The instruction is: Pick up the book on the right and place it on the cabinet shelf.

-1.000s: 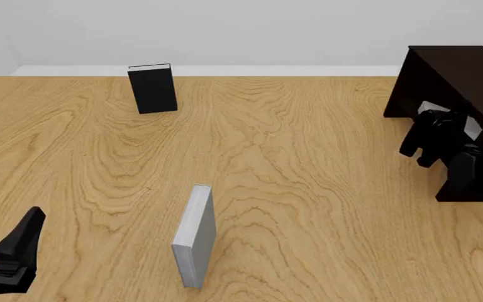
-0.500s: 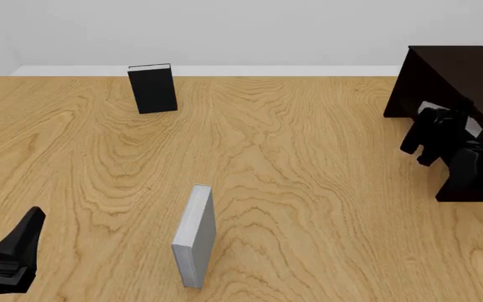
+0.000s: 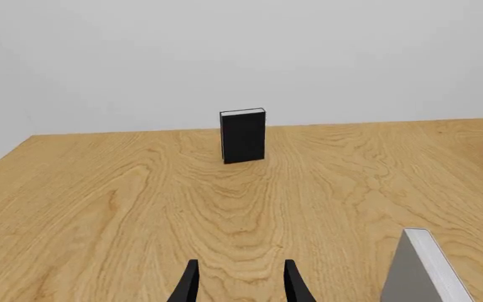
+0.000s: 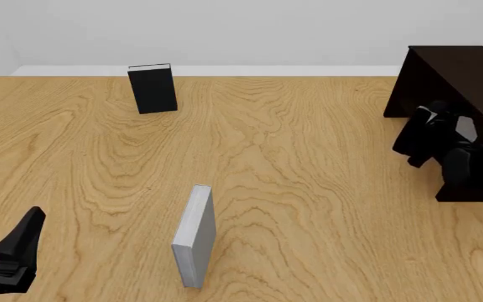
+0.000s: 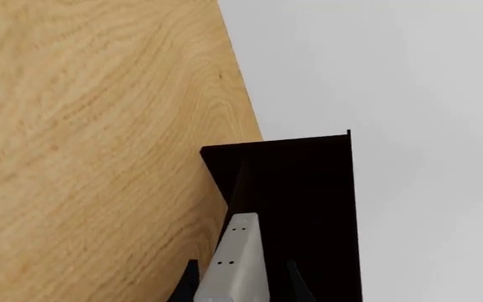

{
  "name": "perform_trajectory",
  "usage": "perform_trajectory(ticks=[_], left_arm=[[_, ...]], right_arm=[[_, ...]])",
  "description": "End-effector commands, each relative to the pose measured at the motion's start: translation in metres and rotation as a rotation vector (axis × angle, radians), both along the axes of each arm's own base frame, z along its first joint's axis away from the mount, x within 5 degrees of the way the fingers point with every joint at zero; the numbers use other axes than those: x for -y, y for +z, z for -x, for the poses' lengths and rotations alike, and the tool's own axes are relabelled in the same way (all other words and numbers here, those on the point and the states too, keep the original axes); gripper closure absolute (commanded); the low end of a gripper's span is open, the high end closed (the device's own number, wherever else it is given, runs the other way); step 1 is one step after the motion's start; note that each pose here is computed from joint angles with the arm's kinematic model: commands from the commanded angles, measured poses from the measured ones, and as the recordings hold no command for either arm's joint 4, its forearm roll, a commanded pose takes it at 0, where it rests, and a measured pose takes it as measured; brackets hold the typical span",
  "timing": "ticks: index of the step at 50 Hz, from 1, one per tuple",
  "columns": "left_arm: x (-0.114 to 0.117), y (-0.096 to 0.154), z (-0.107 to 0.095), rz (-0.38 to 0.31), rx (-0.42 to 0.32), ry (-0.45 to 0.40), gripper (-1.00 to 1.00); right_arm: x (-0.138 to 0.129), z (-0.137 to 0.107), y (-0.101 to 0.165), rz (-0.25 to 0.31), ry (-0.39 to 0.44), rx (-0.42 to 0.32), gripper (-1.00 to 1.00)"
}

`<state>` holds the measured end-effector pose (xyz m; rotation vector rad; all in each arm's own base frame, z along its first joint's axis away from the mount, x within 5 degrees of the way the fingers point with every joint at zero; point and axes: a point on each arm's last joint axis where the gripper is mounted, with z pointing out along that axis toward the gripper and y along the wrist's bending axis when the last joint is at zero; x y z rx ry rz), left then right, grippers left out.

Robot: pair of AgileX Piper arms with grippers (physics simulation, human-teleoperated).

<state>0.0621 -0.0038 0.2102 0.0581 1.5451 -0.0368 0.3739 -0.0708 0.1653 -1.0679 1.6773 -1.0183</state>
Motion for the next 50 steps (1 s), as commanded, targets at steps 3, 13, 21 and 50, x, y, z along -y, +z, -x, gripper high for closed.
perform_trajectory(ticks=[3, 13, 21, 50], left_arm=[[0.000, 0.000, 0.000, 0.000, 0.000, 0.001, -1.00], [0.000, 0.000, 0.000, 0.001, 0.001, 0.003, -1.00], [0.000, 0.000, 0.001, 0.002, 0.001, 0.000, -1.00], [0.000, 0.000, 0.000, 0.002, 0.002, -0.002, -1.00]], right_arm=[[-0.013, -0.006, 0.002, -0.019, 0.029, 0.007, -1.00], [-0.020, -0.006, -0.003, -0.029, 0.044, -0.004, -1.00], [-0.022, -0.008, -0.005, -0.031, 0.049, -0.008, -1.00], [-0.022, -0.005, -0.005, -0.030, 0.047, 0.006, -1.00]])
